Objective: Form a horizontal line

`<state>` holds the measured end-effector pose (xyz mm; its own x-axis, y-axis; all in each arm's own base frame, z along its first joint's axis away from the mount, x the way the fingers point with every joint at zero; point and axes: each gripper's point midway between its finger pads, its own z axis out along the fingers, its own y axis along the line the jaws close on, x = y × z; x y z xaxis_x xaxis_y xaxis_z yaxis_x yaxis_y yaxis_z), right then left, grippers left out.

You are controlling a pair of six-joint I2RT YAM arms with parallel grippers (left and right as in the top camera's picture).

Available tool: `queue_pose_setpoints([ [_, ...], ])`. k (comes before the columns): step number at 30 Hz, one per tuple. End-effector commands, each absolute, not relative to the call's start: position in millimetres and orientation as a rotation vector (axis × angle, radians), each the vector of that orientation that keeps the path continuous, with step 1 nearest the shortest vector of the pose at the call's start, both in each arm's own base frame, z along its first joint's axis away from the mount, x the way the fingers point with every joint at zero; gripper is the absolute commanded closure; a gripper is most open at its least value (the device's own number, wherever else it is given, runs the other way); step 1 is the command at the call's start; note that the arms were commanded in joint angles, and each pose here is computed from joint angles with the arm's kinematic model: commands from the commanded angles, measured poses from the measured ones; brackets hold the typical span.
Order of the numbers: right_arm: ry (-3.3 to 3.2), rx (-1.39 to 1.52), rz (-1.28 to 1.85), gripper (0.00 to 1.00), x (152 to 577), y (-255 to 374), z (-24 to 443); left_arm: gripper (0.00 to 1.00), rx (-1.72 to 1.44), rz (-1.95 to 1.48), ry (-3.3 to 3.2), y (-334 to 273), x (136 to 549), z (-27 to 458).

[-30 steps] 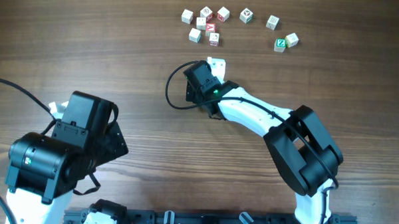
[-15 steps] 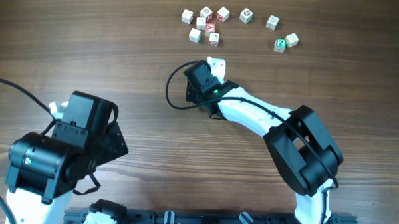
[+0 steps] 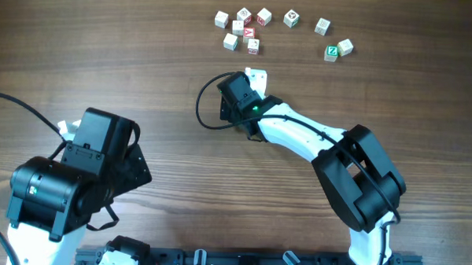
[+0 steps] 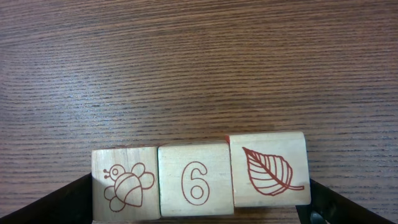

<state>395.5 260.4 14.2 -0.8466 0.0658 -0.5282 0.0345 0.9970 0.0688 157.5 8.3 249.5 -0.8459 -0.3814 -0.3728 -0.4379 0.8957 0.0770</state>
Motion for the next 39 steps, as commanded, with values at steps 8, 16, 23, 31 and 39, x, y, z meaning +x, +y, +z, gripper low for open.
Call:
queue_pose_setpoints([
  [8, 2.56, 0.074, 0.168, 0.0, 399.3, 271.4, 37.6, 0.0, -0.635, 0.247, 2.698, 11.7, 158.0, 249.3],
  [16, 2.564, 0.043, 0.155, 0.0, 398.2, 270.5, 38.2, 0.0, -0.635, 0.247, 2.698, 11.7, 158.0, 249.3],
  [23, 2.568, 0.013, 0.122, 0.01, 397.1, 267.0, 37.1, 0.0, -0.635, 0.247, 2.698, 11.7, 158.0, 249.3],
  [31, 2.563, 0.01, 0.152, 0.0, 399.6, 272.6, 43.6, 0.0, -0.636, 0.247, 2.698, 11.7, 158.0, 249.3],
  [39, 2.561, 0.011, 0.185, 0.0, 392.3, 270.5, 72.0, 0.0, -0.636, 0.247, 2.698, 11.7, 158.0, 249.3],
])
